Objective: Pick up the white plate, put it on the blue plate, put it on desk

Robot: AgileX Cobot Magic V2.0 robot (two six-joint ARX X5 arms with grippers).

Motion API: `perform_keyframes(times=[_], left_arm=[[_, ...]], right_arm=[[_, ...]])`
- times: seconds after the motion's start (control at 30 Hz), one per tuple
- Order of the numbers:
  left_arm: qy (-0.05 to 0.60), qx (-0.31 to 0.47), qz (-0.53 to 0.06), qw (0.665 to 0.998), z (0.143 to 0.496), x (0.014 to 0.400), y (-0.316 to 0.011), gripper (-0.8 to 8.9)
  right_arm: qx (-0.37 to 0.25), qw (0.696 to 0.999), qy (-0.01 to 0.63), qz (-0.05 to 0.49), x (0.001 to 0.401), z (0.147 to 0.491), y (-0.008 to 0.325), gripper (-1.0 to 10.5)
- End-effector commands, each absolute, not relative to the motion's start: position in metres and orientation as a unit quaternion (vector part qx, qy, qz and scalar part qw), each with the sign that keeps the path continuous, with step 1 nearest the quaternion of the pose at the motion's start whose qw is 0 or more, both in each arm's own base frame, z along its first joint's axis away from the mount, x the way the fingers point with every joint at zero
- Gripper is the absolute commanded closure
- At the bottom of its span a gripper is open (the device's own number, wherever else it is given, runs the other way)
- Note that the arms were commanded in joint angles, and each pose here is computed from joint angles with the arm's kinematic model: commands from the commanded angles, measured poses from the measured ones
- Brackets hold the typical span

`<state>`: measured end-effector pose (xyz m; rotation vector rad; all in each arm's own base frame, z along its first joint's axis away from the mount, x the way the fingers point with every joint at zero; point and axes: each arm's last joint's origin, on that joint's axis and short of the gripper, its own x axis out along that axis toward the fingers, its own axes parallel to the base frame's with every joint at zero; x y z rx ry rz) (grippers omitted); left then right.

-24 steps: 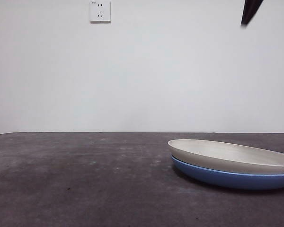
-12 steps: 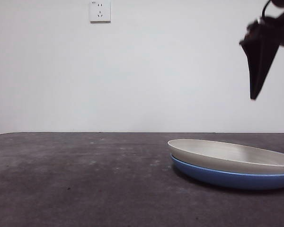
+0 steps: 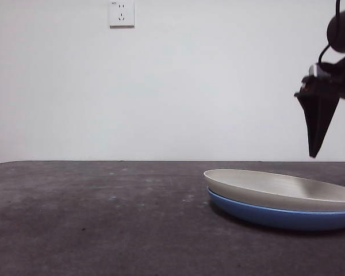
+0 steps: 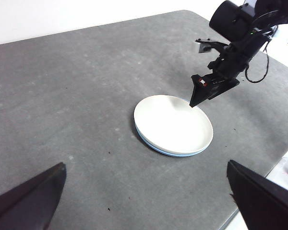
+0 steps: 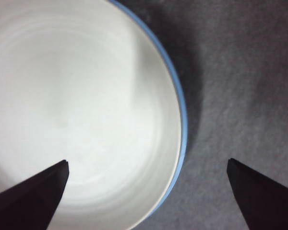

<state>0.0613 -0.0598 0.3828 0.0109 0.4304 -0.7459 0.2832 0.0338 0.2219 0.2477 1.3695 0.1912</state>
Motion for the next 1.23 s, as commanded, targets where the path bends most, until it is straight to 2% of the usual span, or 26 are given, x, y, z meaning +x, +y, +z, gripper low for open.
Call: perform_keyframes(times=[0.03,0.27,0.47,0.63,0.9,1.03,1.17,1.23], left_arm=[[0.203,0.001,-0.364,0.909,0.386,0.061,-0.06,1.87],[0.203,0.001,-0.364,0.909,0.386,0.061,-0.06,1.87],[0.207,-0.009,-0.362,0.909,0.386,0.061,-0.06,1.87],[0.207,-0.009,-0.362,0.909,0.386,0.061,-0.06,1.87],[0.207,-0.009,-0.361,0.909,0.386,0.061,-0.06,1.87],[0.207,-0.009,-0.362,0.909,0.386,0.061,-0.06,1.87],[0.207,-0.009,-0.362,0.909,0.386,0.061,-0.06,1.87],[0.207,-0.009,-0.362,0.909,0.386,0.061,-0.06,1.87]], right_arm=[[0.11,0.762,0.63,0.096,0.293,0.216,0.034,4.0],[0.111,0.754,0.64,0.096,0.302,0.199,0.035,4.1],[0.114,0.741,0.654,0.105,0.307,0.187,0.036,5.3],[0.117,0.74,0.652,0.115,0.308,0.185,0.037,7.0],[0.117,0.738,0.655,0.112,0.31,0.18,0.036,7.2],[0.117,0.735,0.658,0.112,0.311,0.178,0.036,7.9],[0.114,0.732,0.662,0.108,0.312,0.175,0.035,8.2],[0.116,0.73,0.665,0.107,0.312,0.173,0.034,8.8]])
